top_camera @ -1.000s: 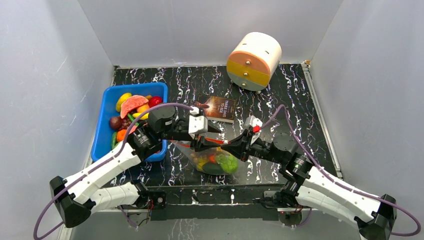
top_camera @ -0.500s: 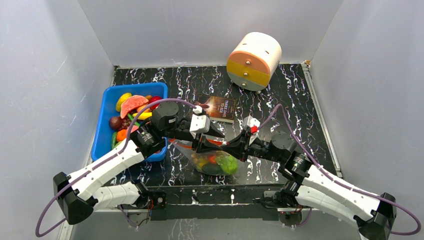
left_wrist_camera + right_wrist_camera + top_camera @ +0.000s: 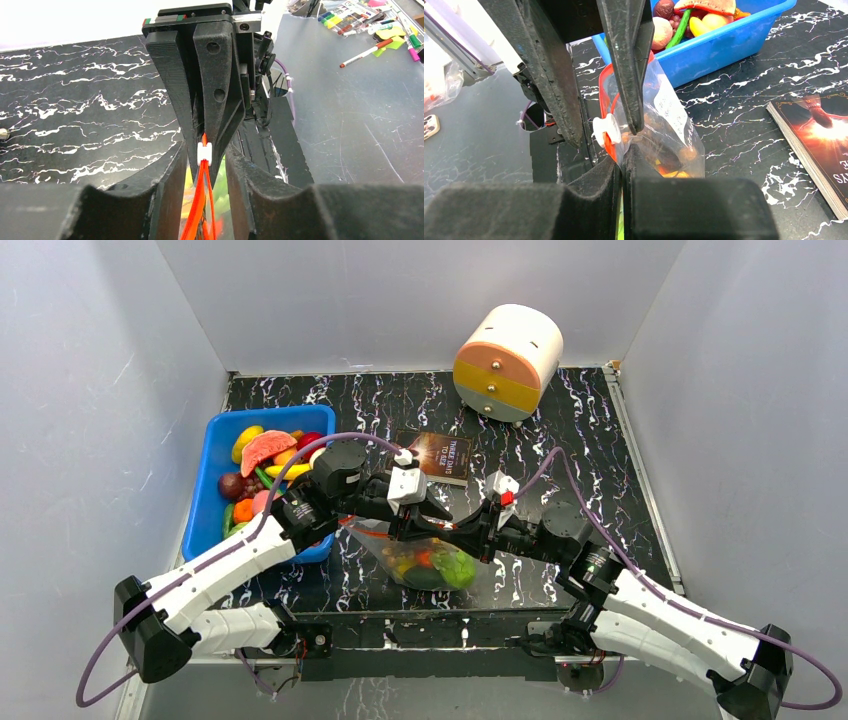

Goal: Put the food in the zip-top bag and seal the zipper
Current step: Zip the zipper food storage bag.

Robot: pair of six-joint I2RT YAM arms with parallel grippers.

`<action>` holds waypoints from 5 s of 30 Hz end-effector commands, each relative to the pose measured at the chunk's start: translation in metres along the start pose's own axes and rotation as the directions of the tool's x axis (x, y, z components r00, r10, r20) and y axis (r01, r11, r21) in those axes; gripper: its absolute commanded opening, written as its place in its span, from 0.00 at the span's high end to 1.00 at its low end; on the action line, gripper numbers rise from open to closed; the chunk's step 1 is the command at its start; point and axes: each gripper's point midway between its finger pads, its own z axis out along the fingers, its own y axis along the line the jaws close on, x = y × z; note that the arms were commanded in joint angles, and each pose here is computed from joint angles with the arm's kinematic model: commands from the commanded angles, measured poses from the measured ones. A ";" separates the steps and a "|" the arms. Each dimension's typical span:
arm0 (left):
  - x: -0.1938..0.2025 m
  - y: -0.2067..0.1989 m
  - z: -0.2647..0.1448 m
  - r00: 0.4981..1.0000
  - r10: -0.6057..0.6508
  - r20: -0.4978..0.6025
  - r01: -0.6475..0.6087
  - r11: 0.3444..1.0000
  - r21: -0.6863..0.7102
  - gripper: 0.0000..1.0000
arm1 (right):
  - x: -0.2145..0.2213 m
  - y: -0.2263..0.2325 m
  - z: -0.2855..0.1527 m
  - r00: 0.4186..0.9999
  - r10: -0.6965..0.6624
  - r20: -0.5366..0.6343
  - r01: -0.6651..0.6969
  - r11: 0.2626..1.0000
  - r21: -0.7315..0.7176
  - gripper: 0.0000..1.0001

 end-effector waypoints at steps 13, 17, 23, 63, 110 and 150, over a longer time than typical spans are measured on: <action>-0.009 -0.001 -0.007 0.999 0.046 -0.001 -0.046 0.999 -0.023 1.00 | -0.054 0.002 -0.010 0.984 -0.068 0.163 0.062 0.997 0.041 1.00; -0.004 0.001 -0.010 0.999 0.044 -0.023 -0.045 0.998 -0.045 1.00 | -0.058 0.002 -0.016 0.980 -0.081 0.184 0.073 0.996 0.052 1.00; 0.002 0.004 -0.012 0.998 0.033 -0.053 -0.036 0.997 -0.061 1.00 | -0.057 0.005 -0.016 0.981 -0.082 0.174 0.076 0.996 0.039 1.00; 0.008 0.005 -0.017 0.995 -0.004 -0.100 -0.005 0.996 -0.091 1.00 | -0.061 0.005 -0.012 0.980 -0.116 0.159 0.112 0.993 0.032 1.00; 0.025 0.002 -0.032 0.987 -0.048 -0.155 0.022 0.986 -0.162 1.00 | -0.055 0.011 -0.011 0.989 -0.061 0.134 0.062 0.998 -0.002 0.81; 0.035 -0.003 -0.045 0.978 -0.070 -0.195 0.029 0.978 -0.205 1.00 | -0.083 -0.014 -0.017 0.974 -0.076 0.214 0.041 0.986 0.162 1.00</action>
